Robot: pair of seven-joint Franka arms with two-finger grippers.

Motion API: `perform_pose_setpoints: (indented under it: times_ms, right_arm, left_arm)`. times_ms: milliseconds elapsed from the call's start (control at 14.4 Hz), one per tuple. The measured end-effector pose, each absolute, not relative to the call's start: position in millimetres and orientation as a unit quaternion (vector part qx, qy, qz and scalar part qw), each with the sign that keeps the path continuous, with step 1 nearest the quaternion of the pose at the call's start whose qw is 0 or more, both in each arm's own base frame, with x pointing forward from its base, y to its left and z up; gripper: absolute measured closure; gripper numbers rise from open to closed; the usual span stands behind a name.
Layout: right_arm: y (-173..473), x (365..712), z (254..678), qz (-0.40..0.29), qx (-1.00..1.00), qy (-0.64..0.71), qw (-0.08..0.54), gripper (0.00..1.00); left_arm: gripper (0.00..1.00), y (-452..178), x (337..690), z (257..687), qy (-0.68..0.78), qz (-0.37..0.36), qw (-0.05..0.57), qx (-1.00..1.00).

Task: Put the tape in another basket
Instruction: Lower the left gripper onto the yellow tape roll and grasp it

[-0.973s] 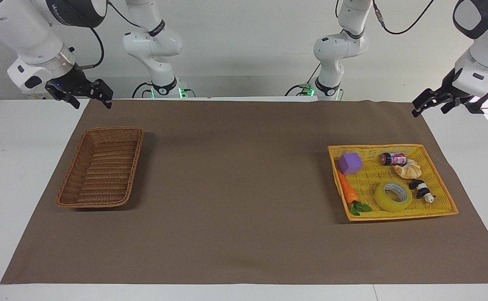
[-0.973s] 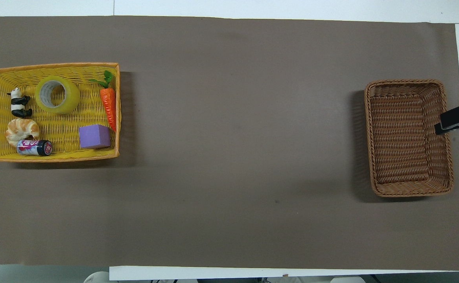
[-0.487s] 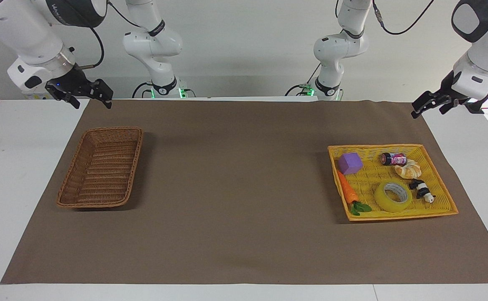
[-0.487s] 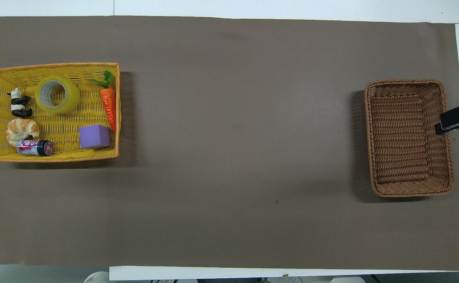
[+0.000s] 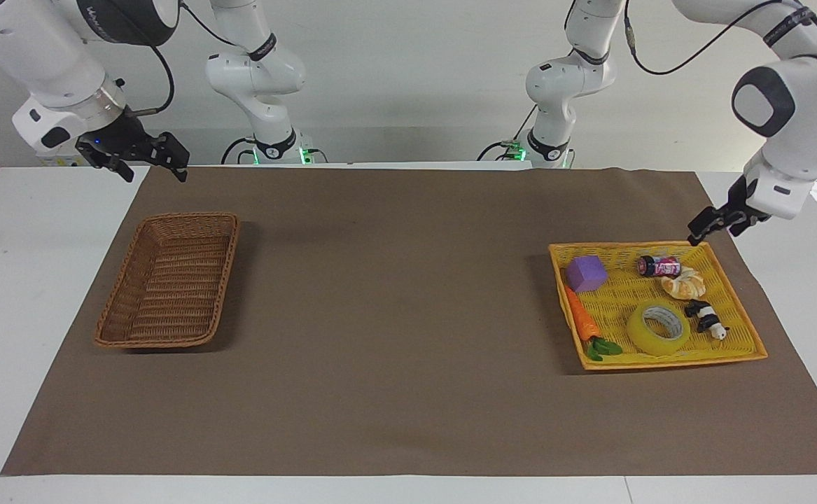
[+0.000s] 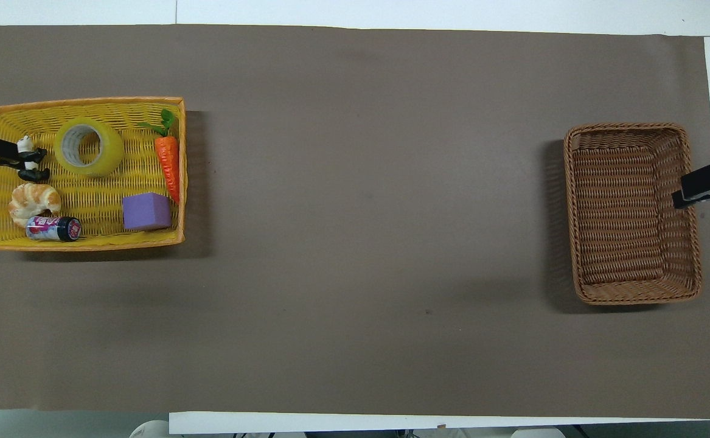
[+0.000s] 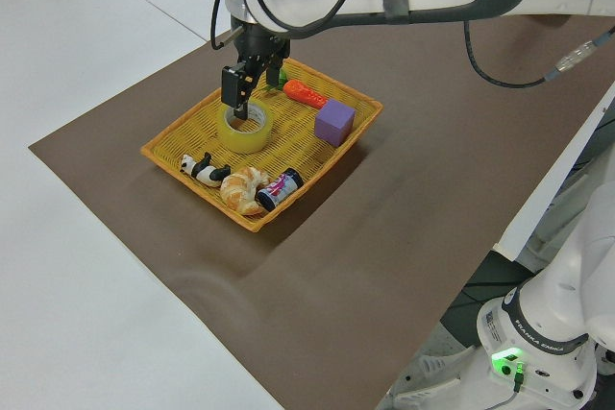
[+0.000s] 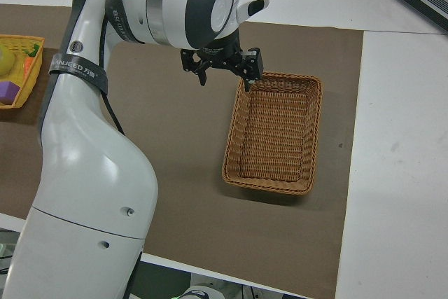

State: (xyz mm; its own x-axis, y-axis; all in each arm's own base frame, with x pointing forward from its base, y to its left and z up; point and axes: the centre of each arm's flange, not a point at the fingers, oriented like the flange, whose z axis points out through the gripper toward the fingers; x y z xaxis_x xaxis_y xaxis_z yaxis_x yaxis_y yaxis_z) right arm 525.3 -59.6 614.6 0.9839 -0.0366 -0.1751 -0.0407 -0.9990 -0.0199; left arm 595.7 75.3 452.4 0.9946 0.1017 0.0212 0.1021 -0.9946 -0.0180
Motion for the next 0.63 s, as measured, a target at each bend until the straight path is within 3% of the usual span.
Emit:
perform_pose_setpoints:
  times_ms: [278, 626]
  right_arm:
    - [-59.6, 525.3, 614.6, 0.088, -0.996, 0.019, 0.012, 0.0]
    - [-59.6, 525.3, 614.6, 0.088, -0.996, 0.019, 0.012, 0.0]
  left_arm:
    - [0.0, 78.2, 635.4, 355.5, -0.048, -0.036, -0.001, -0.998]
    - [0.04, 76.0, 639.8, 340.8, -0.046, -0.037, -0.003, -0.998]
